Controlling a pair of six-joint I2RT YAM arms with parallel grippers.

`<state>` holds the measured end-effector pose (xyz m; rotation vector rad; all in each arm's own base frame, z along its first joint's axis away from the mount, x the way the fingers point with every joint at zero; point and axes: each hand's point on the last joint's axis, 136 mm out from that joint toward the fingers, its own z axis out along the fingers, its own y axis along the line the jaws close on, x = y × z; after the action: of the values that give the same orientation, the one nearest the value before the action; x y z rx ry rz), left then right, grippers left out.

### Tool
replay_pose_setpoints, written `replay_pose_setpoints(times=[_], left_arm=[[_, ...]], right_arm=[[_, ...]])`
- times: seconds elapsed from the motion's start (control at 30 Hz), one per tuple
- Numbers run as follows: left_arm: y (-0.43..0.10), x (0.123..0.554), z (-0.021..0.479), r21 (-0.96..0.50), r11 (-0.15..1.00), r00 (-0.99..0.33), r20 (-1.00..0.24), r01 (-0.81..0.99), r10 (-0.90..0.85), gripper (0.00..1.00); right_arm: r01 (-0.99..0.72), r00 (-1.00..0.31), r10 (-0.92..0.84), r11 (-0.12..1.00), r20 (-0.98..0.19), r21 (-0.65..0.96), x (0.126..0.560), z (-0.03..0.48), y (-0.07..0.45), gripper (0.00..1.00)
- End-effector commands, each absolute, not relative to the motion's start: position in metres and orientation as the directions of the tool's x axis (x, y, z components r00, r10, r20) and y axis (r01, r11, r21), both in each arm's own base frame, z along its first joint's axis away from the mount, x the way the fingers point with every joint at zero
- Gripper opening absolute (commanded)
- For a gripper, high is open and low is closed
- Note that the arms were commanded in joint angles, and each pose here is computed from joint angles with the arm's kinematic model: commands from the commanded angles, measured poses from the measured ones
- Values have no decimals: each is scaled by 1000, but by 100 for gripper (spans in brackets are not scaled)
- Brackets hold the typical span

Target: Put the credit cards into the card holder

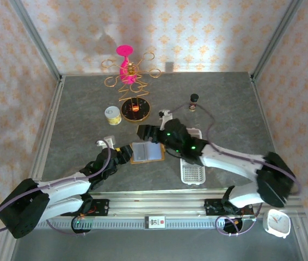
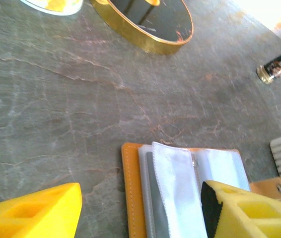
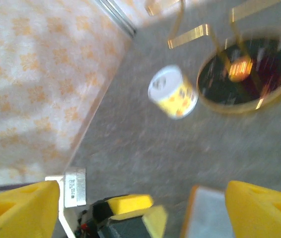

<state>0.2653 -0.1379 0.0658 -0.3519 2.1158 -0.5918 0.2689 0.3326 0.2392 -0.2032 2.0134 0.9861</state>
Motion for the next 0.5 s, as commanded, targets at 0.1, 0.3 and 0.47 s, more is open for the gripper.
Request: replay_pose_setpoints(times=[0.1, 0.3, 0.47], left_arm=[[-170, 264, 61, -542, 837, -698, -627, 72, -346, 69], [-181, 267, 49, -511, 856, -764, -581, 76, -279, 66], [-166, 270, 34, -428, 904, -773, -575, 5, -269, 63]], right_arm=[[-730, -225, -476, 661, -850, -176, 231, 208, 259, 88], [-777, 8, -799, 373, -602, -507, 201, 171, 203, 90], [-764, 3, -895, 286, -446, -579, 199, 137, 169, 93]])
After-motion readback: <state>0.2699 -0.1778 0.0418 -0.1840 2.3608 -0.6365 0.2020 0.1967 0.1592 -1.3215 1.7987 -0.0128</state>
